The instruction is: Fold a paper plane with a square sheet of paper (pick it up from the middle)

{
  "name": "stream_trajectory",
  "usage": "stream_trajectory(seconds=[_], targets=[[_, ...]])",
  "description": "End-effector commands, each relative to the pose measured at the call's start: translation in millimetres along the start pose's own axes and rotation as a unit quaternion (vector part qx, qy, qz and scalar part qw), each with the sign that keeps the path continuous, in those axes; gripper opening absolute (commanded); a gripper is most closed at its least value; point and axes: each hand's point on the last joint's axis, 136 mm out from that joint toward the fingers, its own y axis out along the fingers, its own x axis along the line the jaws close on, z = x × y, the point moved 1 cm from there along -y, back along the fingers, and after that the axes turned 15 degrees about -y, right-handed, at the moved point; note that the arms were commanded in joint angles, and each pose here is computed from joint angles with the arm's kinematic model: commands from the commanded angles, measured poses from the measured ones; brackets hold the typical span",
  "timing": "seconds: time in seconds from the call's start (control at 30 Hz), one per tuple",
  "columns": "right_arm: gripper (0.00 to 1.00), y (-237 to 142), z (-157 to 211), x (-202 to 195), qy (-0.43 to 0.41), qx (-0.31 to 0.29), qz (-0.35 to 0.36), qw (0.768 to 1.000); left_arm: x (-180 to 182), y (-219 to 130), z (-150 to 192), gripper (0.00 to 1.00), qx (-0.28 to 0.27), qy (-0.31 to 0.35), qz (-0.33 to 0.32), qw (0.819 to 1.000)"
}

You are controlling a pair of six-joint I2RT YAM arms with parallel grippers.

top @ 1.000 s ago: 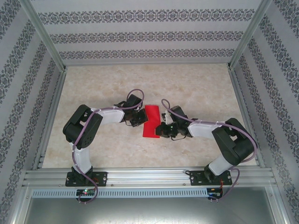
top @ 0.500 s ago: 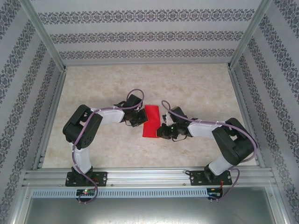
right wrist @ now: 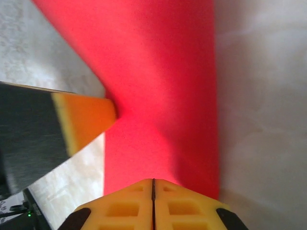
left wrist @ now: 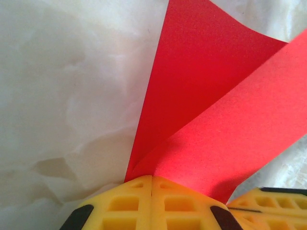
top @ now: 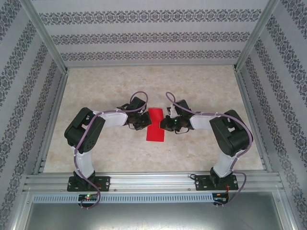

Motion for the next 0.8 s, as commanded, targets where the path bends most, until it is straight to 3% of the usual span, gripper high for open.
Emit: stream_trajectory(seconds=[0.0,0.17,0.47,0.77], targets=[[0.08,5.7,-3.2,-7.8,-0.008,-0.005,0.0,1.0,39.6,3.2,4.3,0.0,0.003,-0.011,-0.076,0.997],[0.08,13.5,11.3,-25.9,0.017,0.015,0.029,0.999,39.4,3.4,4.0,0.0,0.002,-0.011,-0.076,0.997],[0.09,-17.5,-30.7,20.0,-0.014,-0.048,-0.028,0.998,39.5,3.0,3.6,0.0,0.002,-0.011,-0.078,0.997],[0.08,4.3,-35.6,-7.5,-0.004,-0.021,-0.022,1.0,37.3,0.6,3.8,0.0,0.0,-0.011,-0.075,0.997]])
